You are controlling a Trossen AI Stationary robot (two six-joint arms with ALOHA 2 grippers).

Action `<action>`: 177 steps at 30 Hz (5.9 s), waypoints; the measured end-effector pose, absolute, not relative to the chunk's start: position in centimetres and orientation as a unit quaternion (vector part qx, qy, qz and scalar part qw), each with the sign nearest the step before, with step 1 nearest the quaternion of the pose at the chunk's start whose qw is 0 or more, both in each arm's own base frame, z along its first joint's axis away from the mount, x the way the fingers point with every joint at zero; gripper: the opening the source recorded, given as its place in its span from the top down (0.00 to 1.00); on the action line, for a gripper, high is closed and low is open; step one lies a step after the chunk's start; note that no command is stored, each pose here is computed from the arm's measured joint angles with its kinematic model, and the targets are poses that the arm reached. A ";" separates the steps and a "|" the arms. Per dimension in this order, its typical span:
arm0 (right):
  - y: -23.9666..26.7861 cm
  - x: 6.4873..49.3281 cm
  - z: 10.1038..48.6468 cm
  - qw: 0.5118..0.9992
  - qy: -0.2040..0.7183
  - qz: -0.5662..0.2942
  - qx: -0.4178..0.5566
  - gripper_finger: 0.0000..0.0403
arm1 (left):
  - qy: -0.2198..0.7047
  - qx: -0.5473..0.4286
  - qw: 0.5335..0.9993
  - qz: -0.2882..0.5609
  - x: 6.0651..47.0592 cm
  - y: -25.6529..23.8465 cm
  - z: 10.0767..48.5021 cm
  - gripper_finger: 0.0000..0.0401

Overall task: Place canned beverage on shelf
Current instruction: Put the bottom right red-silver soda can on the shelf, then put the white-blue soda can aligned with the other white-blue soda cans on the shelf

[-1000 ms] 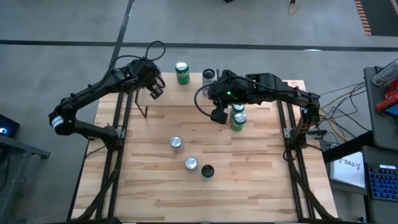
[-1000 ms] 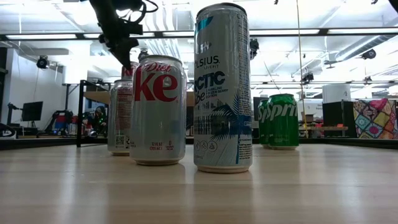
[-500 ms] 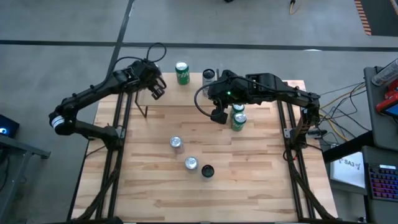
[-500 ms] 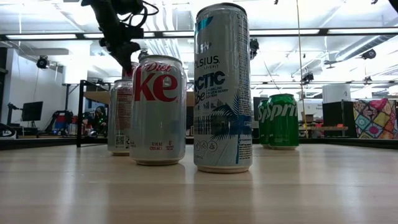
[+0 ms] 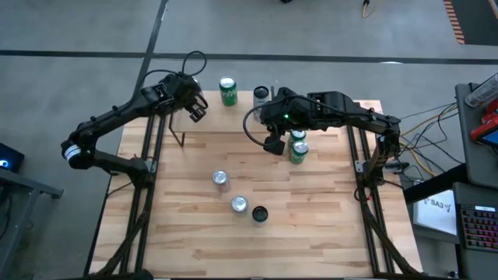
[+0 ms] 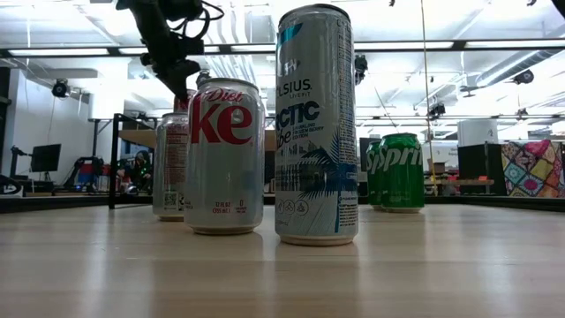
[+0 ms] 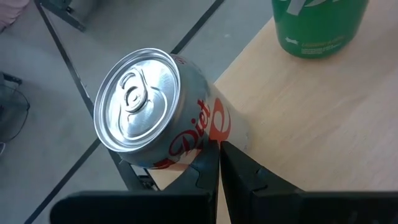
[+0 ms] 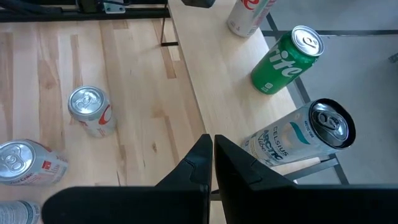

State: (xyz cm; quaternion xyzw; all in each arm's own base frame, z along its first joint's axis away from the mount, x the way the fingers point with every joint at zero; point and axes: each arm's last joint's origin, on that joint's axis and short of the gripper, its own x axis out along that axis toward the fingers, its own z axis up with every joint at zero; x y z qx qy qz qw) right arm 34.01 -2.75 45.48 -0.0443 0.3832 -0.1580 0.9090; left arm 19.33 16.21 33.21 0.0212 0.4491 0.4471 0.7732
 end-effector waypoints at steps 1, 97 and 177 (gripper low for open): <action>-2.8 34.0 45.5 0.909 0.383 -0.158 -0.044 0.98 | 0.448 0.021 0.773 0.447 19.3 16.2 33.2 1.00; 16.6 36.5 28.7 0.877 0.480 -0.022 0.000 0.09 | 0.086 -0.005 0.995 -0.044 18.3 -8.3 31.2 1.00; 13.6 34.5 35.0 0.902 0.365 -0.028 -0.229 0.40 | 0.086 0.085 0.992 -0.036 30.3 -8.2 23.2 0.34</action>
